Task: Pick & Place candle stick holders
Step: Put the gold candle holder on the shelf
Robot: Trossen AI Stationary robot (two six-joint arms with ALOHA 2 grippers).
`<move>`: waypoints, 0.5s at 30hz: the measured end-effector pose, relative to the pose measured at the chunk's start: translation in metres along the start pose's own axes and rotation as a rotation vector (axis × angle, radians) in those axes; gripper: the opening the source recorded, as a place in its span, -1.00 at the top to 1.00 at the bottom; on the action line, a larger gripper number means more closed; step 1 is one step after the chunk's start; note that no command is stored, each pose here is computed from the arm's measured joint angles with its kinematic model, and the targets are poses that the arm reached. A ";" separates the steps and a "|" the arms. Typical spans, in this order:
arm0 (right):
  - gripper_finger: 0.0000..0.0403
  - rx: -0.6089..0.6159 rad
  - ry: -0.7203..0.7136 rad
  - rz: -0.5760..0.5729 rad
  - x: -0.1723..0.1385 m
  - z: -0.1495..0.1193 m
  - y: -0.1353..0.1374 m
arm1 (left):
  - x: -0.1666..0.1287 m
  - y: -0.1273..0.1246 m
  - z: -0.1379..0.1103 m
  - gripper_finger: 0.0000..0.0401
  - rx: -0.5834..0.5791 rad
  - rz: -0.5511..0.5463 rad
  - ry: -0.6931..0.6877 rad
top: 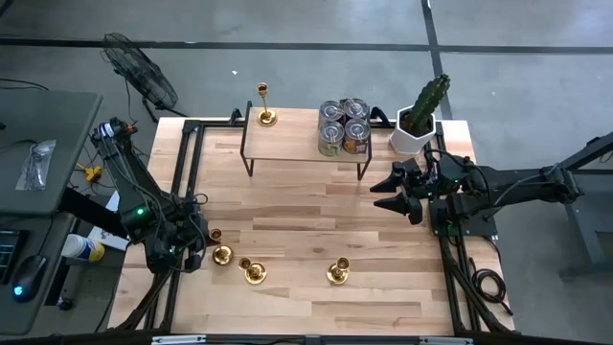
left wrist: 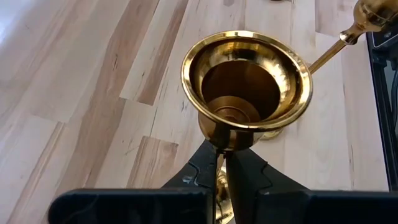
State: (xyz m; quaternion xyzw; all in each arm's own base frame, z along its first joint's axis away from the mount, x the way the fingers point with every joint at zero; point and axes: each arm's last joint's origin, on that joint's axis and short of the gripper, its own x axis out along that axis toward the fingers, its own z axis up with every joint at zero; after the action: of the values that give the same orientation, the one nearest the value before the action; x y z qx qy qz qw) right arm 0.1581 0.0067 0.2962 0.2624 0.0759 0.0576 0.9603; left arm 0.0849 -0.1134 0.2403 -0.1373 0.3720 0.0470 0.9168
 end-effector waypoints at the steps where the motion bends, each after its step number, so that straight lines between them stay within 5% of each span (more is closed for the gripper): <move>1: -0.25 0.000 0.000 0.000 0.000 0.000 0.000 | 0.000 0.000 0.000 0.94 0.000 0.001 -0.001; 15: -0.25 0.000 -0.001 0.001 0.000 0.000 0.000 | -0.004 -0.002 0.008 0.94 -0.029 0.031 -0.129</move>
State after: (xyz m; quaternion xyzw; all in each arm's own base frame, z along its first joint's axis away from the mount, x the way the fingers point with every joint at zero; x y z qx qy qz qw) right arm 0.1581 0.0067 0.2964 0.2625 0.0754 0.0577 0.9602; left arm 0.0877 -0.1125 0.2495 -0.1417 0.3135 0.0752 0.9359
